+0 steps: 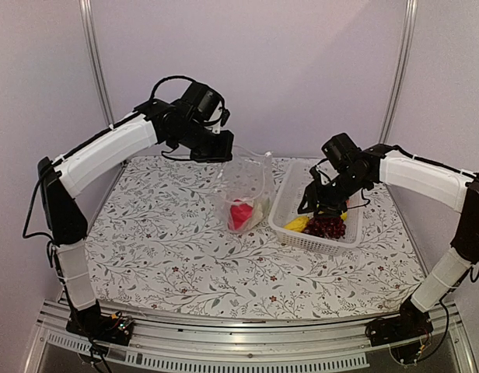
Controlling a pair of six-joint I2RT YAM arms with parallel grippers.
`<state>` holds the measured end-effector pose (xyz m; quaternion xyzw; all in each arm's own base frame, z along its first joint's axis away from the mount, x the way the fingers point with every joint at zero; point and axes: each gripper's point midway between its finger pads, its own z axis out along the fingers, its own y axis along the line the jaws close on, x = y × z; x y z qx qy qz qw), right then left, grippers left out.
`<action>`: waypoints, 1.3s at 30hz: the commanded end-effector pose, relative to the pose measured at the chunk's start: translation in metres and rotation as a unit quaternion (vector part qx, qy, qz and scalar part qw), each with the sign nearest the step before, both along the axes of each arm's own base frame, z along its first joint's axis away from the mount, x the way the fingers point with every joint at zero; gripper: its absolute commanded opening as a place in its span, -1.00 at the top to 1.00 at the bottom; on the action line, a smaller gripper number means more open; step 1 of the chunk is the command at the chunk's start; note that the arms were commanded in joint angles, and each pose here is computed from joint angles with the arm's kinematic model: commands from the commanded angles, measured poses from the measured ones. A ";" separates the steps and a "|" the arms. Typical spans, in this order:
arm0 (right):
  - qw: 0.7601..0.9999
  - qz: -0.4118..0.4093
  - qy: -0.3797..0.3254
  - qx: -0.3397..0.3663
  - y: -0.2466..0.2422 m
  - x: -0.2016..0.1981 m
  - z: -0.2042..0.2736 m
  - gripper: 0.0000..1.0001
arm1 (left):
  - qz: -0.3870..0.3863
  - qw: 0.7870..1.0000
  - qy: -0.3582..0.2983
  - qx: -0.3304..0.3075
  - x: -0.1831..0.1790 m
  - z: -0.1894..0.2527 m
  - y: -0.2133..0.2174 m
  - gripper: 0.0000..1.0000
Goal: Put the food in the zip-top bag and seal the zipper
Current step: Pick up the fake fruit from the bin.
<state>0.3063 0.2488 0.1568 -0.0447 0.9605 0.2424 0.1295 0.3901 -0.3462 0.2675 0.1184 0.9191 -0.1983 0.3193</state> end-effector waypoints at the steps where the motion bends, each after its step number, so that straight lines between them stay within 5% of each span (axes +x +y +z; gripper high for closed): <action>1: 1.000 -0.021 0.000 0.020 0.004 0.007 -0.006 -0.08 | 0.008 1.000 -0.013 -0.008 0.000 0.014 0.009 1.00; 21: 0.997 -0.048 0.060 0.019 0.016 0.043 -0.057 -0.10 | 0.020 1.000 -0.015 0.001 -0.007 0.014 0.023 1.00; 39: 0.994 -0.059 0.095 0.011 0.013 0.033 -0.080 -0.13 | 0.013 1.000 -0.016 0.004 -0.005 0.012 0.025 1.00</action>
